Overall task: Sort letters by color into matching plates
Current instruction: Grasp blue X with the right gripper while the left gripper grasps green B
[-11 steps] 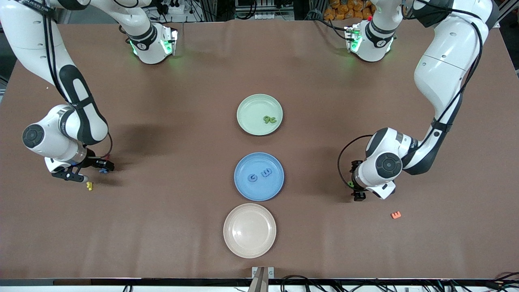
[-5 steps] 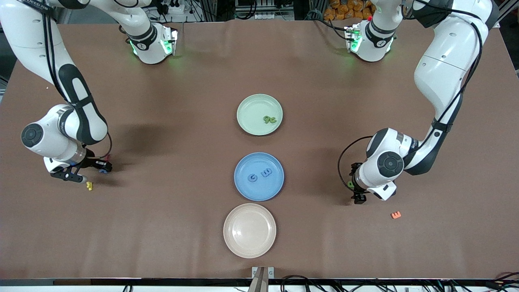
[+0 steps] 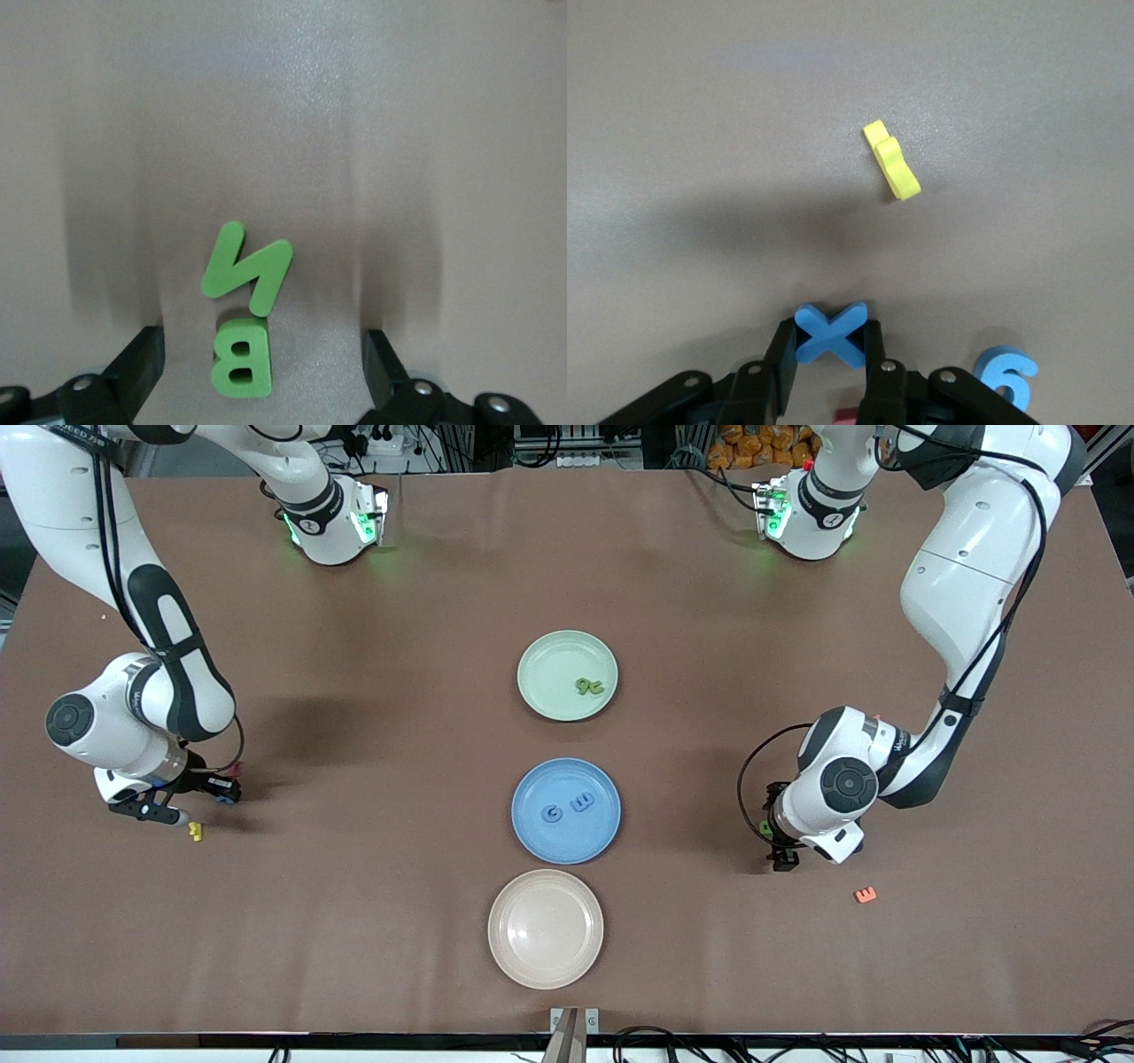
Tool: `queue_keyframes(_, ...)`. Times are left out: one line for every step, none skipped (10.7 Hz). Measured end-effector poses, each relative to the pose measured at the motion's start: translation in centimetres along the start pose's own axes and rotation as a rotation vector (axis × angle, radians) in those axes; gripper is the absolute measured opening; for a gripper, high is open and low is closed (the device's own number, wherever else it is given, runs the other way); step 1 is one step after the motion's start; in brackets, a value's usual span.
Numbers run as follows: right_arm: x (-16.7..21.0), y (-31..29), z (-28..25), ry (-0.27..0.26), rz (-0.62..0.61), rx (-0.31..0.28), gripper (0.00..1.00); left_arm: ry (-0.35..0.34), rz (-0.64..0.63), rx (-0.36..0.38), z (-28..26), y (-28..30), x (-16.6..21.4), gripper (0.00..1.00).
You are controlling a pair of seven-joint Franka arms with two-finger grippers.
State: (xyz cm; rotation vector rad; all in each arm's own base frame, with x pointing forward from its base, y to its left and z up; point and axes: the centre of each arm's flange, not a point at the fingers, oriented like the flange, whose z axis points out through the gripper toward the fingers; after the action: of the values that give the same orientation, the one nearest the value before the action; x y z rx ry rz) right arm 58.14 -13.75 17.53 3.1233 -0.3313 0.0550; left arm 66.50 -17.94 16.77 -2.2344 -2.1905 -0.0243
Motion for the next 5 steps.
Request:
queue_keyframes(0.0, -0.1, 0.0, 0.0, -0.001, 0.001, 0.35, 0.002, 0.002, -0.003, 0.1, 0.0, -0.1, 1.0)
queue_keyframes(0.0, -0.2, 0.0, 0.002, -0.003, 0.002, 0.35, 0.003, 0.006, -0.008, 0.0, 0.1, -0.3, 0.96)
queue_keyframes(0.1, -0.4, 0.0, 0.003, -0.006, 0.003, 0.35, 0.004, 0.008, -0.014, -0.3, 0.2, -0.5, 0.81)
queue_keyframes(0.2, -0.7, -0.1, 0.006, -0.011, 0.006, 0.35, 0.004, 0.01, -0.019, -0.5, 0.3, -0.7, 0.67)
queue_keyframes(0.4, -1.2, -0.3, 0.011, -0.018, 0.009, 0.35, 0.004, 0.012, -0.022, -0.7, 0.3, -0.8, 0.53)
